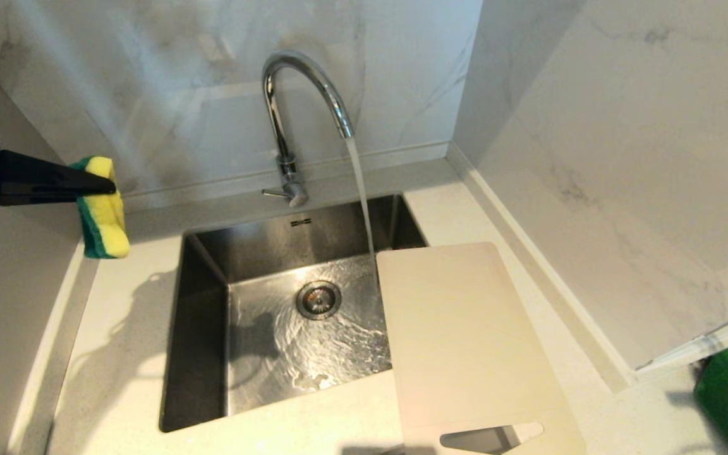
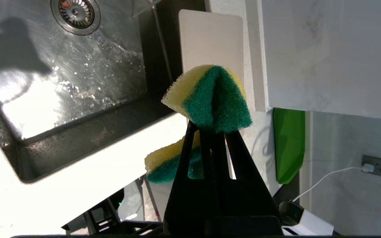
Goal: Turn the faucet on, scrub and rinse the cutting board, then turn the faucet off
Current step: Put down the cleaning cloth
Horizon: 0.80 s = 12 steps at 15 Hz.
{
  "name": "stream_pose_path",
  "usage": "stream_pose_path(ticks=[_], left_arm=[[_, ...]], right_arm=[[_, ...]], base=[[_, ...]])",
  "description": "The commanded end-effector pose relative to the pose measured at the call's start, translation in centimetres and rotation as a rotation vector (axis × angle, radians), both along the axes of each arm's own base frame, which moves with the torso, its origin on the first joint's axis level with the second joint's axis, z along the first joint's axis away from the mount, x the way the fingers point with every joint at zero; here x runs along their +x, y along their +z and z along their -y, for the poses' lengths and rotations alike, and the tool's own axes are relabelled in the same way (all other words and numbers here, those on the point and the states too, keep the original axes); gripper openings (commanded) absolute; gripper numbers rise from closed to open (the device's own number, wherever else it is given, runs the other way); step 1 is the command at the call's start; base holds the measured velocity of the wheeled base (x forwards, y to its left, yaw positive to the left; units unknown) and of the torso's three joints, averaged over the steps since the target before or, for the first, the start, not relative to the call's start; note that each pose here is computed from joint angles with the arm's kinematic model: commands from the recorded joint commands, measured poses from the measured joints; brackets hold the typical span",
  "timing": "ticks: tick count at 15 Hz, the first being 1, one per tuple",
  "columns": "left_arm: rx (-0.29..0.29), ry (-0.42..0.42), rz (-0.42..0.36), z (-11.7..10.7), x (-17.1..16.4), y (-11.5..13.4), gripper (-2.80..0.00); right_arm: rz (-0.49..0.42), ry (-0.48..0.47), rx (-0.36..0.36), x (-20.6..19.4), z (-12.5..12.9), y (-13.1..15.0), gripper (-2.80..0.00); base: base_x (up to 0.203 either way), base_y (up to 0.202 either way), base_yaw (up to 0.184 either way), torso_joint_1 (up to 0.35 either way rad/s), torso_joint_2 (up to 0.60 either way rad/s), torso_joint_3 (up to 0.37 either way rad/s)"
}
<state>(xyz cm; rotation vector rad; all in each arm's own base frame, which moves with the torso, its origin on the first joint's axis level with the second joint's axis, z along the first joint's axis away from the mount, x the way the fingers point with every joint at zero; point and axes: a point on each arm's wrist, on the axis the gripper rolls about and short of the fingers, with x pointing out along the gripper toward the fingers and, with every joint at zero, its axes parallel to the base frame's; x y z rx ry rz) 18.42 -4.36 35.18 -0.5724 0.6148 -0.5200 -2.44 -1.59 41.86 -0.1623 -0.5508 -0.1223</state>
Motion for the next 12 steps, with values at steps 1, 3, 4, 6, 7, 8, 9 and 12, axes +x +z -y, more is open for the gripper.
stream_pose_path(ticks=[1,3,4,6,7,8,9,12], left_arm=[[-0.001,-0.001,-0.016,0.0,-0.1,-0.3,-2.80],[-0.001,-0.002,-0.021,0.0,-0.3,-0.5,-2.80],[-0.002,-0.003,-0.024,0.0,-0.3,-0.6,-2.80],[-0.007,0.000,-0.031,0.0,-0.3,-0.6,-2.80],[-0.017,0.003,-0.036,0.0,-0.3,-0.6,-2.80],[-0.023,0.004,-0.033,0.0,-0.4,-0.5,-2.80],[-0.023,0.004,-0.032,0.0,-0.5,-0.5,-2.80],[-0.023,0.003,-0.035,0.0,-0.5,-0.5,-2.80]], right_arm=[[0.029,-0.054,0.019,-3.8,1.0,-3.2,-2.80],[0.002,-0.102,0.017,-4.5,0.8,-5.6,-2.80],[-0.014,-0.130,0.016,-4.6,0.6,-6.7,-2.80],[-0.037,-0.204,0.018,-4.9,0.1,-8.6,-2.80],[-0.049,-0.237,0.026,-4.9,-0.2,-9.4,-2.80],[-0.055,-0.259,0.037,-5.2,-0.4,-10.5,-2.80],[-0.065,-0.271,0.041,-5.3,-0.5,-11.7,-2.80],[-0.114,-0.320,0.041,-5.1,-0.9,-15.5,-2.80]], base=[[0.000,0.000,0.000,0.000,0.00,0.000],[0.000,0.000,0.000,0.000,0.00,0.000],[0.000,0.000,0.000,0.000,0.00,0.000],[0.000,0.000,0.000,0.000,0.00,0.000],[0.000,0.000,0.000,0.000,0.00,0.000],[0.000,0.000,0.000,0.000,0.00,0.000],[0.000,0.000,0.000,0.000,0.00,0.000],[0.000,0.000,0.000,0.000,0.00,0.000]])
